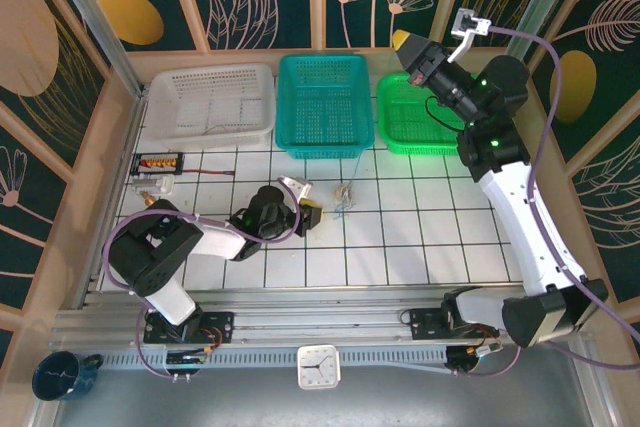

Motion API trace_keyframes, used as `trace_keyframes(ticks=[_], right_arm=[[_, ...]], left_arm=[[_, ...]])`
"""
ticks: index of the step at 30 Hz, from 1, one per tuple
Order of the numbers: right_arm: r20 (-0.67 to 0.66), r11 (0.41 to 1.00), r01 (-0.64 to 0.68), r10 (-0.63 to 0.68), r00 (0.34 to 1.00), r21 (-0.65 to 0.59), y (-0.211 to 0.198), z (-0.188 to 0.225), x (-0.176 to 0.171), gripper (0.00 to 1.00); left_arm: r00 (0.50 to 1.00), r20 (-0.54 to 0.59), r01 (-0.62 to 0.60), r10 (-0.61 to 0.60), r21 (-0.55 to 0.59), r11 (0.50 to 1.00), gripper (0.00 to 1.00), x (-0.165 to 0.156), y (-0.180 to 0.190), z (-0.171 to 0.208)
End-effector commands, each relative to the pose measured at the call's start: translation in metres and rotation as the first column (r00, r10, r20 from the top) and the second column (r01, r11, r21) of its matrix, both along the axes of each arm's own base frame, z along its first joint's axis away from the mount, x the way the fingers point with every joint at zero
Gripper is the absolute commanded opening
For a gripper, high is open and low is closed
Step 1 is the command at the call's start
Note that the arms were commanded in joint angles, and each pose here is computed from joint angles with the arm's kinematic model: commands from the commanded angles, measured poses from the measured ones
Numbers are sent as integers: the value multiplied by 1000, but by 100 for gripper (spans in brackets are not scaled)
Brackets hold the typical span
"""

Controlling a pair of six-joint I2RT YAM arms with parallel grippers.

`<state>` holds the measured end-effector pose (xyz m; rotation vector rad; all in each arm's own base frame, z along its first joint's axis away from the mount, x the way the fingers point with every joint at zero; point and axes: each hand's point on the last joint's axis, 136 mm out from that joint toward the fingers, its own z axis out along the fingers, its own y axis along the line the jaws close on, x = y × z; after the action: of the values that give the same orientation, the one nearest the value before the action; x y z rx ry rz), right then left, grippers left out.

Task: Untangle the cables

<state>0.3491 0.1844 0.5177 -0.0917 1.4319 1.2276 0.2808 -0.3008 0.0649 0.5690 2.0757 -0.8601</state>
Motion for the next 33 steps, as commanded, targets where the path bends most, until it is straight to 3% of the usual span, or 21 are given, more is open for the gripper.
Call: trace_keyframes(ticks=[1,6,17,21,28,33], right_arm=[[15,1000,-18,18,1000,8,0,-6,-7,0],[21,1000,-23,23,1000,-18,2,-1,-6,0],[17,996,-84,84,996,-18,14,-4,-14,0],[28,993,-120,120,992,-23,27,0,-23,0],[41,979,-202,203,978,-35,62,4,-42,0],[49,964,-261,263,963,-43,88,6,-55,0]], left_arm=[[1000,-19,-9,10,28,1000,27,-1,4,-10],[1000,-21,-13,14,44,999,29,0,5,-13],[999,41,19,-19,-13,1000,71,8,-9,32],[996,81,48,-43,-52,998,80,13,-20,58],[987,138,95,-79,-115,989,87,25,-40,95],[987,146,82,-65,-113,990,88,37,-47,94]])
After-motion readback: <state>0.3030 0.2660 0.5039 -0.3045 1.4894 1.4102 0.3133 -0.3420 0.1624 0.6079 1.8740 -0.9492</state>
